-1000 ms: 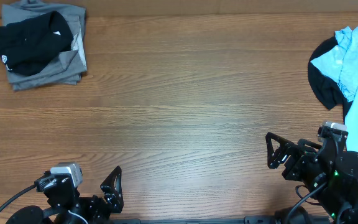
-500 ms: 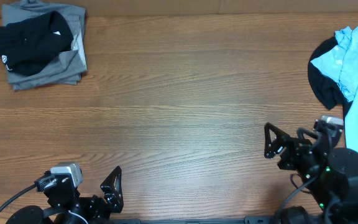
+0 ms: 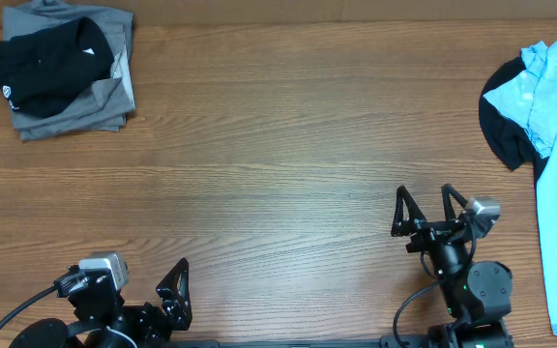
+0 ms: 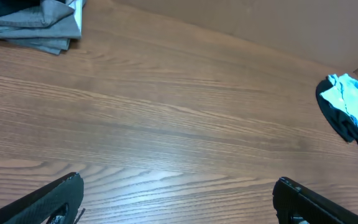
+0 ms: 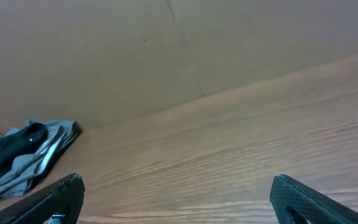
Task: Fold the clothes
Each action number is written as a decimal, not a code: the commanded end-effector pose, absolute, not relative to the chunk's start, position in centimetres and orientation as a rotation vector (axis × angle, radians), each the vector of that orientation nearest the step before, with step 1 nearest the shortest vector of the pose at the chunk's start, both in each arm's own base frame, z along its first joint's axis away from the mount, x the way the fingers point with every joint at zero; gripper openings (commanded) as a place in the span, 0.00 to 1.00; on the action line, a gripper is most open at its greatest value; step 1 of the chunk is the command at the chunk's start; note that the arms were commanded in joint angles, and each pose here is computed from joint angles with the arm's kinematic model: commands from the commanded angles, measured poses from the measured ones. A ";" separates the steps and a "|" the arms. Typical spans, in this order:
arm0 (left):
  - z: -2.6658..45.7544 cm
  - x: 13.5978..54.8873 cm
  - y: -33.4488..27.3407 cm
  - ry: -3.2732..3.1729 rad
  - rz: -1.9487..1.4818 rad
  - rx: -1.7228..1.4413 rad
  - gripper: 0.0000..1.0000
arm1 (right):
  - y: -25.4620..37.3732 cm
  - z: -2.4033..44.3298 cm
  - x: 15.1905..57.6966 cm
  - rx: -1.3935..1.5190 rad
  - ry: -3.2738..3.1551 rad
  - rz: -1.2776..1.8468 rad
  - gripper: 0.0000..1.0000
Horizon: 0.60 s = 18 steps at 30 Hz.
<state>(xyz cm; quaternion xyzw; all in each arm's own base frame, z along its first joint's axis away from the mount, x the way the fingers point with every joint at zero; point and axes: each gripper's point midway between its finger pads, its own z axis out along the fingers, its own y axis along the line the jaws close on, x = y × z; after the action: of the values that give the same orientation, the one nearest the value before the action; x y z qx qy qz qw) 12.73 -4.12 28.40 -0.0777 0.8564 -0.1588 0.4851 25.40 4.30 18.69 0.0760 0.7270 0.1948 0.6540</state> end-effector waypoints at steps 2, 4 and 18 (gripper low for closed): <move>28.5 12.7 -4.1 2.079 -0.386 -0.193 1.00 | 3.2 18.4 25.2 0.195 1.607 0.402 1.00; 28.5 12.7 -4.1 2.079 -0.386 -0.193 1.00 | 2.9 18.8 25.0 0.196 1.587 0.389 1.00; 28.5 12.7 -4.1 2.079 -0.386 -0.193 1.00 | 1.5 17.9 24.6 0.155 1.556 0.269 1.00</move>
<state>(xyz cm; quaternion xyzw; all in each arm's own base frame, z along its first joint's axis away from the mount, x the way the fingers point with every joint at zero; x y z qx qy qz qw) 12.73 -4.13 28.40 -0.0777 0.8563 -0.1587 0.4853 24.56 1.92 18.56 0.0702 0.6934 0.1378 0.7037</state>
